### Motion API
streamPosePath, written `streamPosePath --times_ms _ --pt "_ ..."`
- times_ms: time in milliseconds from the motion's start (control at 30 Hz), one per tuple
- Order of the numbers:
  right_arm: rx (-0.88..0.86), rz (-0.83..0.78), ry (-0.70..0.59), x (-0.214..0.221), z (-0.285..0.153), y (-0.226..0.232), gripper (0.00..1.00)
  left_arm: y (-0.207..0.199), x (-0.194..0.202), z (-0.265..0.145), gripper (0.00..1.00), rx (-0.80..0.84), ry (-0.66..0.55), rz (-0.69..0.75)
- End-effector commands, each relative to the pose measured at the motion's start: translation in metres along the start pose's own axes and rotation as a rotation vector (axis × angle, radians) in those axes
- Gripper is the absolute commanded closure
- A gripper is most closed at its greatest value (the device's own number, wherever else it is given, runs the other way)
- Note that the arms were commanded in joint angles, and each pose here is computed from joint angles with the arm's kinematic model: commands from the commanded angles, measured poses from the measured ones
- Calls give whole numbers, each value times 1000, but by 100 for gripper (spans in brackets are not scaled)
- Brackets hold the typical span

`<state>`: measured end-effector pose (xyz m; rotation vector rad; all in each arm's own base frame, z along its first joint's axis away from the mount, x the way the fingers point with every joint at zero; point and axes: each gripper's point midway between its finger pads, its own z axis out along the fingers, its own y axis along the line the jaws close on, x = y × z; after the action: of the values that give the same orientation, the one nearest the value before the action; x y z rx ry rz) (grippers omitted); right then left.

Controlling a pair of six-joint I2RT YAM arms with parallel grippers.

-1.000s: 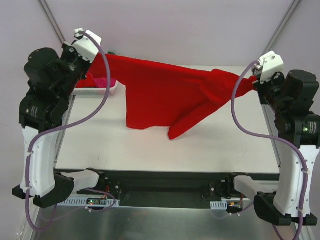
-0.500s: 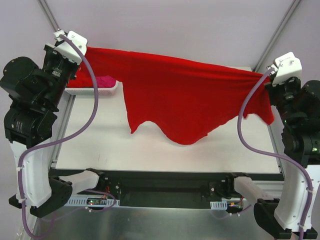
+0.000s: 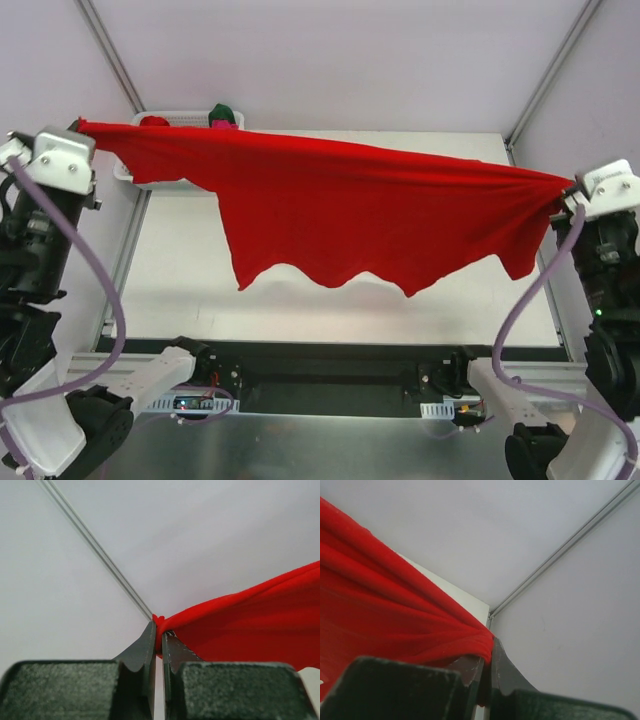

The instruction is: Fold and stack the t-shirts

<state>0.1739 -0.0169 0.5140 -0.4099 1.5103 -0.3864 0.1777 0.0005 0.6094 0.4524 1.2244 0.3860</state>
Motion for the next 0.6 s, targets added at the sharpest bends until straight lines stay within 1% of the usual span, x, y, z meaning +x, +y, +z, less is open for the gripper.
streamPosePath --times_ms 0,67,167,267,333,400,433,467,500,567 --pt "147 -25 -36 -15 -36 -32 99 55 -21 -44 100 -224 -60 -42" --pt "154 -18 -61 -19 -49 -33 99 64 -26 -62 100 -247 -90 -45" --pt "151 -24 -82 -19 -63 -30 99 67 -24 -84 100 -261 -111 -46" --pt "158 -43 -80 -22 -66 -34 99 66 -22 -99 100 -257 -130 -33" --pt "173 -43 -99 -34 -68 -42 99 70 -23 -100 100 -273 -127 -17" --pt "137 -60 -43 -29 -45 -38 99 67 -21 -87 100 -264 -104 10" --pt "117 -67 3 -18 -30 -34 99 63 -18 -78 100 -251 -89 22" --pt "95 -76 42 -9 -10 -29 99 50 -7 -56 100 -211 -45 42" --pt "75 -89 77 2 4 -23 99 41 0 -43 100 -185 -20 53" --pt "4 -98 186 35 47 -4 99 6 29 1 100 -92 70 82"
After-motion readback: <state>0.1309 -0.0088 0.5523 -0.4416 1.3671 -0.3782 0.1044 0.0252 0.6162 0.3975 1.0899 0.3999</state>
